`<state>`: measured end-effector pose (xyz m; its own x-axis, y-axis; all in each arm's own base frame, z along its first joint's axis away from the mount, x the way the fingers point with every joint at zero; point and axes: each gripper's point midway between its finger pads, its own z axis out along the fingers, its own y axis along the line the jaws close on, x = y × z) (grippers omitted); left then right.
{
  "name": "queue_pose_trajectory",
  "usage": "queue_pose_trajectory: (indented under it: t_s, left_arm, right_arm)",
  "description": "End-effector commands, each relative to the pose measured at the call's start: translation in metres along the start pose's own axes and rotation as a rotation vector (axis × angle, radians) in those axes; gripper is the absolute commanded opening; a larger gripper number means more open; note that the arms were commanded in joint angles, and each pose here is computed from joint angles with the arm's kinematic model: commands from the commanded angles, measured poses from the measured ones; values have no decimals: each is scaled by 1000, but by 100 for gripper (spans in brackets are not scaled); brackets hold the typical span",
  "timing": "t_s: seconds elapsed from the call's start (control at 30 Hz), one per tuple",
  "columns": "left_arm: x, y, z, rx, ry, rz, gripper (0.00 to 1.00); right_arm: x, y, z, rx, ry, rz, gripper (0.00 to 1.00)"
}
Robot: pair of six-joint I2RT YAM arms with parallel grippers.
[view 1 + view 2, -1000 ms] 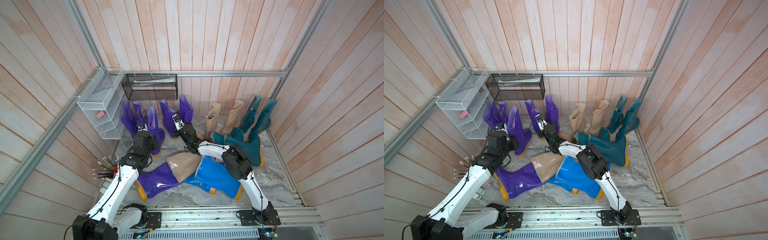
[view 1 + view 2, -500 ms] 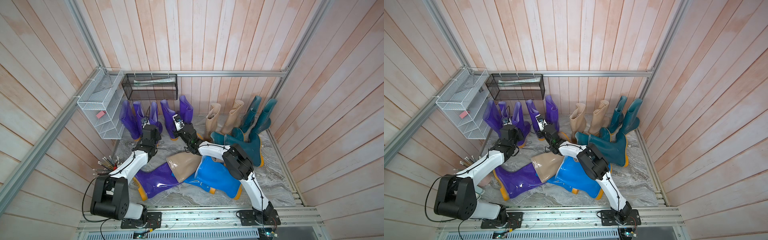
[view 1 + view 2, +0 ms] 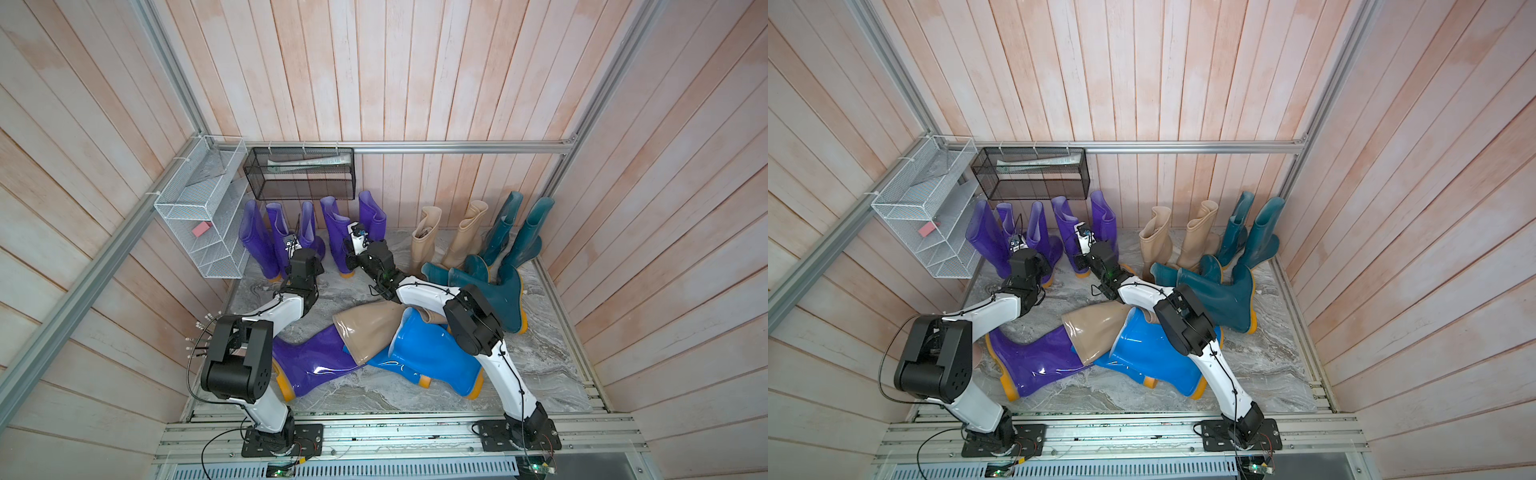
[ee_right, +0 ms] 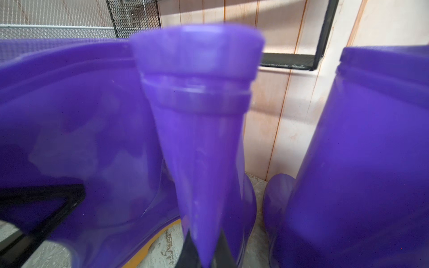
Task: Match and arrange rain boots in pairs
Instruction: Move the rain boot to the center of the board.
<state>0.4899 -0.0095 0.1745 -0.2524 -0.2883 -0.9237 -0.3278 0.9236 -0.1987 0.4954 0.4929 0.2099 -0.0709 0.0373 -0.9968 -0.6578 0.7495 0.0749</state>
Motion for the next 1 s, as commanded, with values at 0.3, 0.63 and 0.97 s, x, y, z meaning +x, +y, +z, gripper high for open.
queue_pose_trajectory:
  t_s: [0.3,0.63,0.97]
  left_arm:
    - [-54,-18,8,77,-232,-254,0]
    - [-45,-31,19,141,-208,-256,0]
    - [-59,-36,-20,248,-186,-188,73]
  right_arm:
    - [-10,2,25,-79,-6,99,0]
    - [-17,10,21,-185,-28,245,0]
    - [-18,-16,-13,-53,4,241,47]
